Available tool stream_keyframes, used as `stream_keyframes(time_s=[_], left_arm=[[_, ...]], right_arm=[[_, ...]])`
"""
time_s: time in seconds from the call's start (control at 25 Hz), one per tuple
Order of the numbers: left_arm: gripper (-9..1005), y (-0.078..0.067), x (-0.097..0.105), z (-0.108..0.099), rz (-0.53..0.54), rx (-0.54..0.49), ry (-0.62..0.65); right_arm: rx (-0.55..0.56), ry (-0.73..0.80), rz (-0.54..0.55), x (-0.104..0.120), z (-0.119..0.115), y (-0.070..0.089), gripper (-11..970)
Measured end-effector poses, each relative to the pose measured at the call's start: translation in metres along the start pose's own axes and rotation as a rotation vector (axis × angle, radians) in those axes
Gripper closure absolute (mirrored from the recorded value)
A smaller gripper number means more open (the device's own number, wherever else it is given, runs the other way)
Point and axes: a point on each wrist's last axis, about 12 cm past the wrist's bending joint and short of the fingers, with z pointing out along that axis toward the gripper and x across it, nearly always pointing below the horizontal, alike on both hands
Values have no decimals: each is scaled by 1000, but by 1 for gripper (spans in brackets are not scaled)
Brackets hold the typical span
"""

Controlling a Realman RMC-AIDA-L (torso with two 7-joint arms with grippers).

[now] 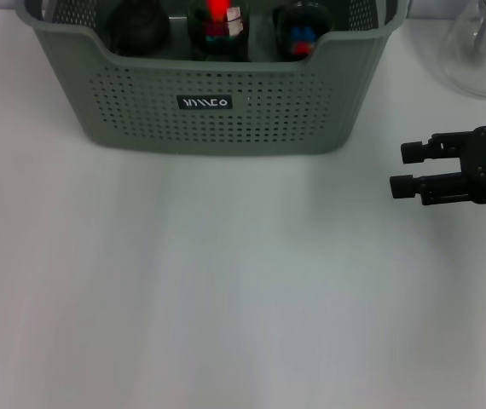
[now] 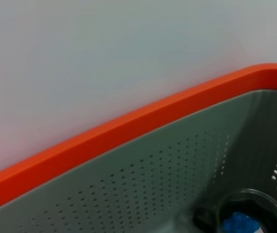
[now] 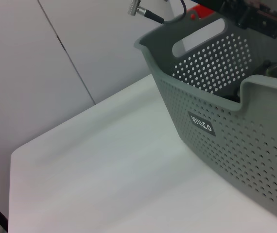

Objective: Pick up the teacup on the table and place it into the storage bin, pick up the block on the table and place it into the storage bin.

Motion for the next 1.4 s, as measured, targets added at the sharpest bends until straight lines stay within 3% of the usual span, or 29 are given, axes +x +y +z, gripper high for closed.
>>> stream_keyframes(time_s=[0.08, 0.36, 0.4, 0.48, 0.52, 0.64, 0.72, 0.88, 1.0, 1.04, 1.08, 1.4], left_arm=[[579, 2, 0, -1, -5, -4, -5], [350, 11, 2, -21, -63, 44, -83], [313, 10, 4, -30, -75, 92, -120], [240, 5, 8, -62, -95, 285, -275], [204, 5, 8, -62, -95, 285, -275], [151, -2, 19, -90, -123, 523, -429], [134, 2, 36, -100, -169, 643, -495], [128, 7, 75, -104, -235, 764, -522], [127, 7, 110, -103, -212, 813, -499], [126, 7, 110, -103, -212, 813, -499], [126, 6, 134, -103, -187, 853, -492], [130, -1, 187, -89, -144, 905, -417]], right_arm=[[0, 0, -1, 0, 0, 0, 180], [-1, -1, -11, -1, 1, 0, 180], [-1, -3, -15, -1, 1, 0, 180], [-1, -10, -25, -1, 0, 0, 180], [0, -14, -32, -1, -1, 0, 180], [1, -25, -55, -2, -2, 0, 180], [-1, -28, -70, -2, -2, 0, 180], [-24, -53, -106, -3, -3, 4, 180], [-41, -84, -135, -4, -4, 7, 180], [-43, -91, -140, -4, -5, 7, 180], [-46, -96, -144, -4, -5, 8, 180], [-76, -127, -175, -1, 1, 11, 180]])
